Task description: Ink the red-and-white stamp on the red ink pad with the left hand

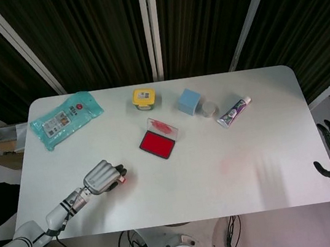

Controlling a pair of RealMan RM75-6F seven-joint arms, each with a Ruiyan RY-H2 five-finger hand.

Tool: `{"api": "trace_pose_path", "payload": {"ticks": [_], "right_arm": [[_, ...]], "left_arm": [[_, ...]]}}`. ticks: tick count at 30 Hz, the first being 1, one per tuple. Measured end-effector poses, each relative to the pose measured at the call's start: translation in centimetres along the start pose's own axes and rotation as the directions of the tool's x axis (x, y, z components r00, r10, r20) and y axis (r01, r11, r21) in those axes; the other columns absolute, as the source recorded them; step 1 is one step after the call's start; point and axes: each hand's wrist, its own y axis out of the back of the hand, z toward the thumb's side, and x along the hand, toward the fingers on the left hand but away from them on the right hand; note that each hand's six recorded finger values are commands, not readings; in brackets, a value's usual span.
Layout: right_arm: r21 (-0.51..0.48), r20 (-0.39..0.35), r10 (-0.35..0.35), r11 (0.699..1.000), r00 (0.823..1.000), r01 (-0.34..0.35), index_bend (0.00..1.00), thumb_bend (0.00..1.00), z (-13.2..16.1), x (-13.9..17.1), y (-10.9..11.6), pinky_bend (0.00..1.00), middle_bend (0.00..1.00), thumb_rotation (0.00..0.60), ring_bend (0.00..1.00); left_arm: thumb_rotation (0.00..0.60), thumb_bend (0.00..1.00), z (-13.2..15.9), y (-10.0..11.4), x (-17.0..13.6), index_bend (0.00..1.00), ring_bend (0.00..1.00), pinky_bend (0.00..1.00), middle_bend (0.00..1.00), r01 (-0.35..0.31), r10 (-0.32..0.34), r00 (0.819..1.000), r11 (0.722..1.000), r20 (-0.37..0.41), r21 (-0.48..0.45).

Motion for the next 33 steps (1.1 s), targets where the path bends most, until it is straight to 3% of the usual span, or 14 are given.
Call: {"api": "trace_pose_path", "payload": {"ticks": [5, 27, 33], "right_arm": [[-0.006, 0.001, 0.005, 1.000, 1.000, -0.005, 0.00, 0.18, -0.03, 0.02, -0.09, 0.00, 0.00, 0.600, 0.00], [-0.018, -0.010, 0.017, 1.000, 1.000, -0.017, 0.00, 0.18, 0.11, -0.16, -0.45, 0.00, 0.00, 0.600, 0.00], [-0.020, -0.009, 0.017, 1.000, 1.000, -0.018, 0.00, 0.18, 0.05, -0.15, -0.51, 0.00, 0.00, 0.600, 0.00]], "left_arm": [[0.600, 0.31, 0.14, -0.22, 0.15, 0.45, 0.95, 1.00, 0.46, 0.015, -0.015, 1.000, 0.999, 0.001, -0.035], [0.600, 0.39, -0.36, -0.28, 0.59, 0.53, 0.96, 1.00, 0.54, 0.007, -0.007, 1.000, 1.000, -0.018, -0.030], [0.600, 0.41, -0.45, -0.06, 0.64, 0.56, 0.98, 1.00, 0.57, 0.005, -0.009, 0.999, 0.995, -0.035, -0.102]]}}
